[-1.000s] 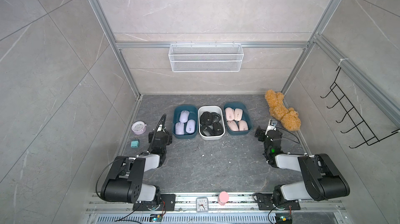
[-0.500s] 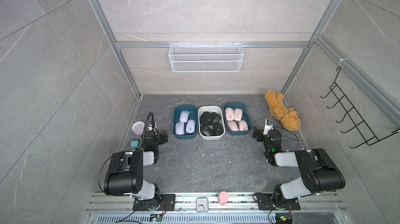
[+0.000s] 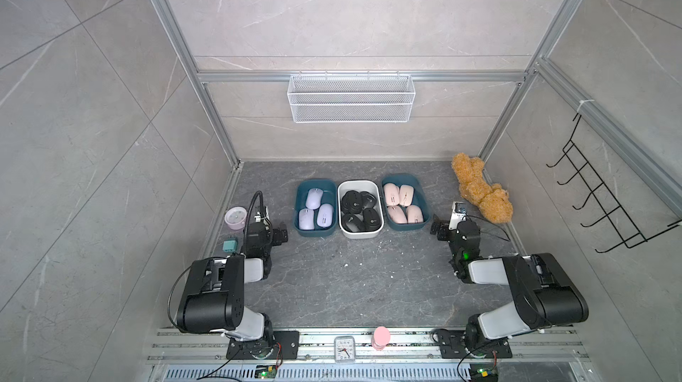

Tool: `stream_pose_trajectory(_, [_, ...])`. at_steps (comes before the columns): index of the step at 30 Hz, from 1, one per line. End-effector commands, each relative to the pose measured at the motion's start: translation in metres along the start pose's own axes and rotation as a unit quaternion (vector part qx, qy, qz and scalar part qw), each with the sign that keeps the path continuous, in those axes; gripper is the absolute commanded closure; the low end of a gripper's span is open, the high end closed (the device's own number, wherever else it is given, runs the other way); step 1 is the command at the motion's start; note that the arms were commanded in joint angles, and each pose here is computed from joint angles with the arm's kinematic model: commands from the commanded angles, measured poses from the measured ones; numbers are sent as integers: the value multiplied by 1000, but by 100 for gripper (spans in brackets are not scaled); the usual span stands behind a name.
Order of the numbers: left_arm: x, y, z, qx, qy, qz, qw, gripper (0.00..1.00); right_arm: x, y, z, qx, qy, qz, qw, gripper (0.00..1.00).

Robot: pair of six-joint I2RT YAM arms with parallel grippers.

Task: Place the mice by color into the storage box
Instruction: Reset both arms

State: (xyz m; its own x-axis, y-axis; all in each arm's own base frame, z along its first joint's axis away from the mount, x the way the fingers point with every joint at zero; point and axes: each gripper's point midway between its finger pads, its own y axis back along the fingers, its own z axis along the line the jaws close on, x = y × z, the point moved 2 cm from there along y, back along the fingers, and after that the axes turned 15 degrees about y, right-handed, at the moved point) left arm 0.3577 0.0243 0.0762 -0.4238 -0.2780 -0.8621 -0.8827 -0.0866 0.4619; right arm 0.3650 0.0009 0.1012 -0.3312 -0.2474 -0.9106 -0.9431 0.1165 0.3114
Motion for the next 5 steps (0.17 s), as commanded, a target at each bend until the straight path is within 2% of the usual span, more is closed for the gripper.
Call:
stream_pose_trajectory(1, [-19,0,-6,10,7,-36,999,0,-4,-2,-1,3,-6,-8,1000,0])
stream_pose_trajectory(5, [-19,0,-6,8,6,-38,999,0,-4,-2,-1,1,-6,-8,1000,0])
